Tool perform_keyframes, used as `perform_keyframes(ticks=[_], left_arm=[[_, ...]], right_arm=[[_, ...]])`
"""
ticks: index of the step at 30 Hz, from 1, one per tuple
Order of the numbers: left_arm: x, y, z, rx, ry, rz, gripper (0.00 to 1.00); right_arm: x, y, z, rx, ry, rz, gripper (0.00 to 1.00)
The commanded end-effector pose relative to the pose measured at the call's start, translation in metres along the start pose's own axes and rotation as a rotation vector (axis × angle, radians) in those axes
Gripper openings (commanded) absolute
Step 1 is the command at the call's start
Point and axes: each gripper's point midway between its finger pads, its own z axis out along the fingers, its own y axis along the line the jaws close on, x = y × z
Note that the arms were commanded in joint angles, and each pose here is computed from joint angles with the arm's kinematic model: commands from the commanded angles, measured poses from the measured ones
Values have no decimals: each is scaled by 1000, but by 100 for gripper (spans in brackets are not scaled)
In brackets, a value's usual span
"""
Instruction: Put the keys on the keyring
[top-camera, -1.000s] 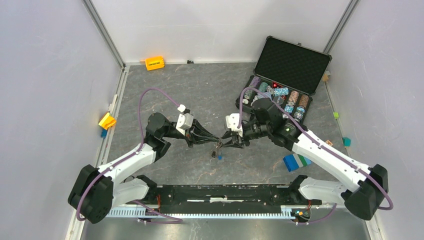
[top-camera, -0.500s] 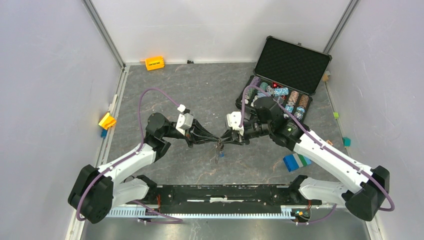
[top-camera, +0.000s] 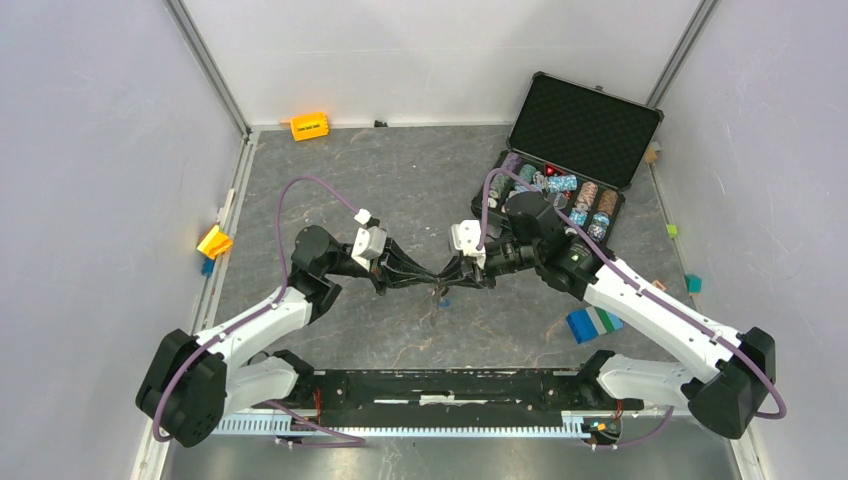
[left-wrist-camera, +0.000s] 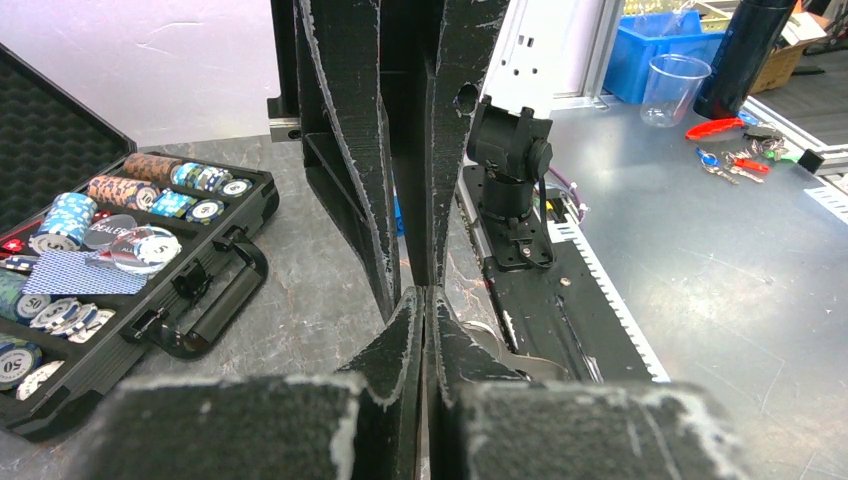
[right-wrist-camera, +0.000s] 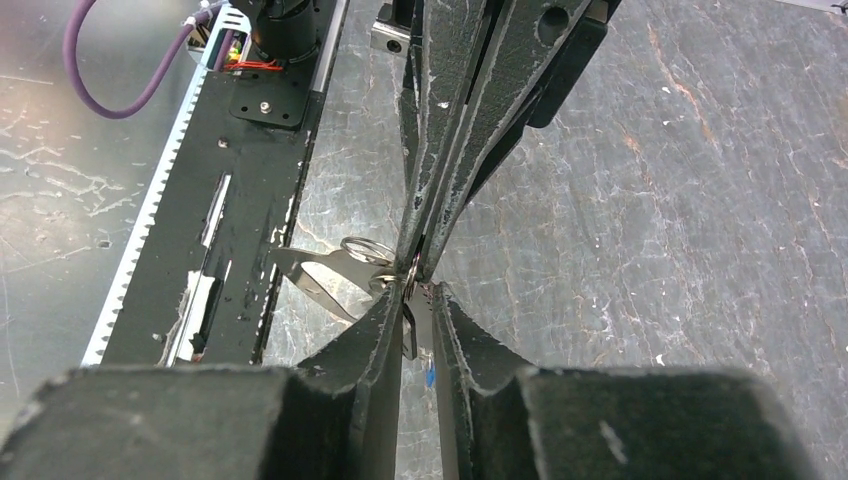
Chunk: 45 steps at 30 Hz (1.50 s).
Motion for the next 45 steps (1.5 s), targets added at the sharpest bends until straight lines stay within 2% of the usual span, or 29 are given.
perform_keyframes(ticks=[1,19,22,25,31,32,36,39,45], left_arm=[[-8,1,0,-3,-21,37,2],[-8,2,0,-9,-22,35,2],[-7,2,0,-11,-22,34,2],[-6,1,-1,-12,-21,32,2],[5,4,-2,-10,38,47,3],[7,6,-2,-11,56,53,5],[15,19,-6,-33,185,60,27],[18,27,-11,-58,256,100,38],[22,33,-15,-93,302,120,48]], right_arm=[[-10,-1,2,-6,-40,-19,21],[-3,2,6,-18,-45,-1,16],[-4,2,6,-20,-48,-1,11],[-6,2,4,-14,-48,-14,0],[-9,-14,-8,79,28,-47,0],[-8,-17,-10,99,52,-49,0],[-2,-22,-12,141,156,-62,0],[5,-26,-12,162,238,-58,0],[13,-30,-9,184,333,-45,0]])
